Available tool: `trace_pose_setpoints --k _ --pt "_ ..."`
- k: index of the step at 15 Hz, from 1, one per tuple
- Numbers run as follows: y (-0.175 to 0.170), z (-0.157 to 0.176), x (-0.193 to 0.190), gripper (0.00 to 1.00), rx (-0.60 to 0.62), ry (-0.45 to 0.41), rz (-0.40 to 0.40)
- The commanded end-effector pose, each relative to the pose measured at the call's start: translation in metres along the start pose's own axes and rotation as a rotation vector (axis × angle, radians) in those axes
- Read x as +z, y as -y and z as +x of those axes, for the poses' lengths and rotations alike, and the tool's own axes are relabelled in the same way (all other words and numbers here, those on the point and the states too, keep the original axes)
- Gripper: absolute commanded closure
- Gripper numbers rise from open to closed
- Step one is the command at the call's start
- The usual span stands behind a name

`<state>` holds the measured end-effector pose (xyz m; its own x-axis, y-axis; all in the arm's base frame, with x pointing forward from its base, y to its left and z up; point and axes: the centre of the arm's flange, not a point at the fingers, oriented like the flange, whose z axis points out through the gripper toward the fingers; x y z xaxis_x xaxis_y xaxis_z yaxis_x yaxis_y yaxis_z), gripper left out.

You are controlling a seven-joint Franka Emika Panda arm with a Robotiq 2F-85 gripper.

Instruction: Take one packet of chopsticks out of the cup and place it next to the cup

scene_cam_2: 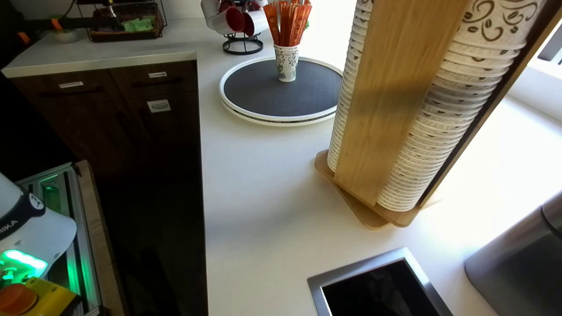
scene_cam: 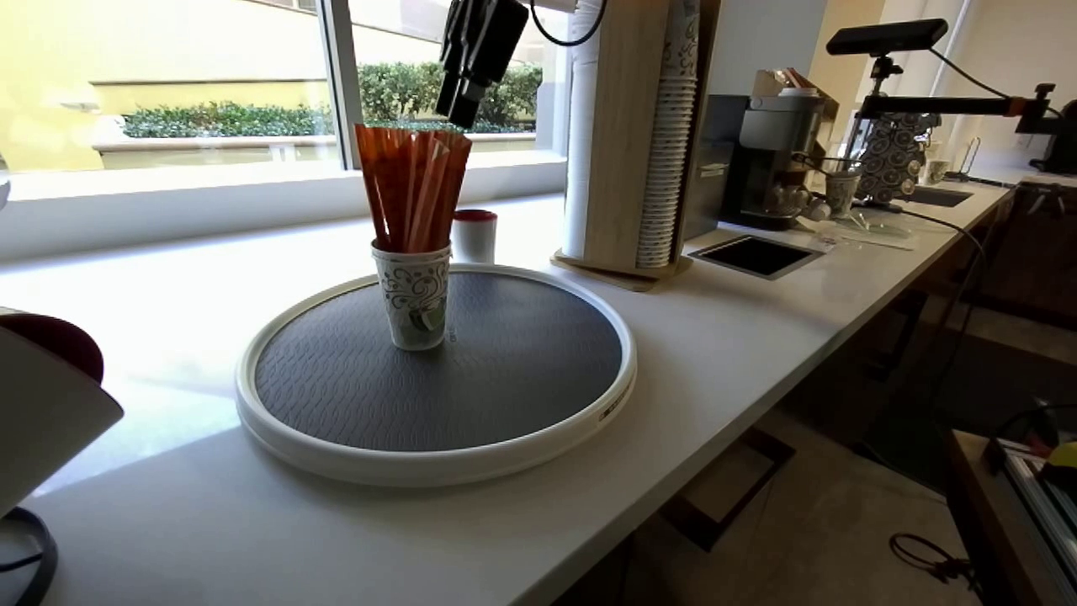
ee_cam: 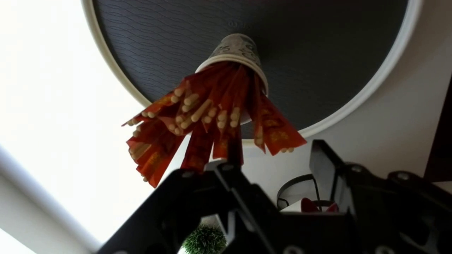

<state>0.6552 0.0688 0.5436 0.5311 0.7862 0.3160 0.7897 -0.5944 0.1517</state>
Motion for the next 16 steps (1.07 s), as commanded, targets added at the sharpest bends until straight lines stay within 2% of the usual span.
trace_pose_setpoints --k 1,4,11,15,16 --pt "-0.005 0.002 0.008 0.47 -0.018 -0.01 -0.011" --pt "-0.006 0.001 0.013 0.59 -0.017 -0.005 -0.008" --pt "-0.007 -0.002 0.018 0.55 -0.014 0.01 -0.003" --pt "-0.008 -0.005 0.021 0.65 -0.01 0.014 0.0" --pt "-0.008 -0.005 0.023 0.64 -0.01 0.016 0.002"
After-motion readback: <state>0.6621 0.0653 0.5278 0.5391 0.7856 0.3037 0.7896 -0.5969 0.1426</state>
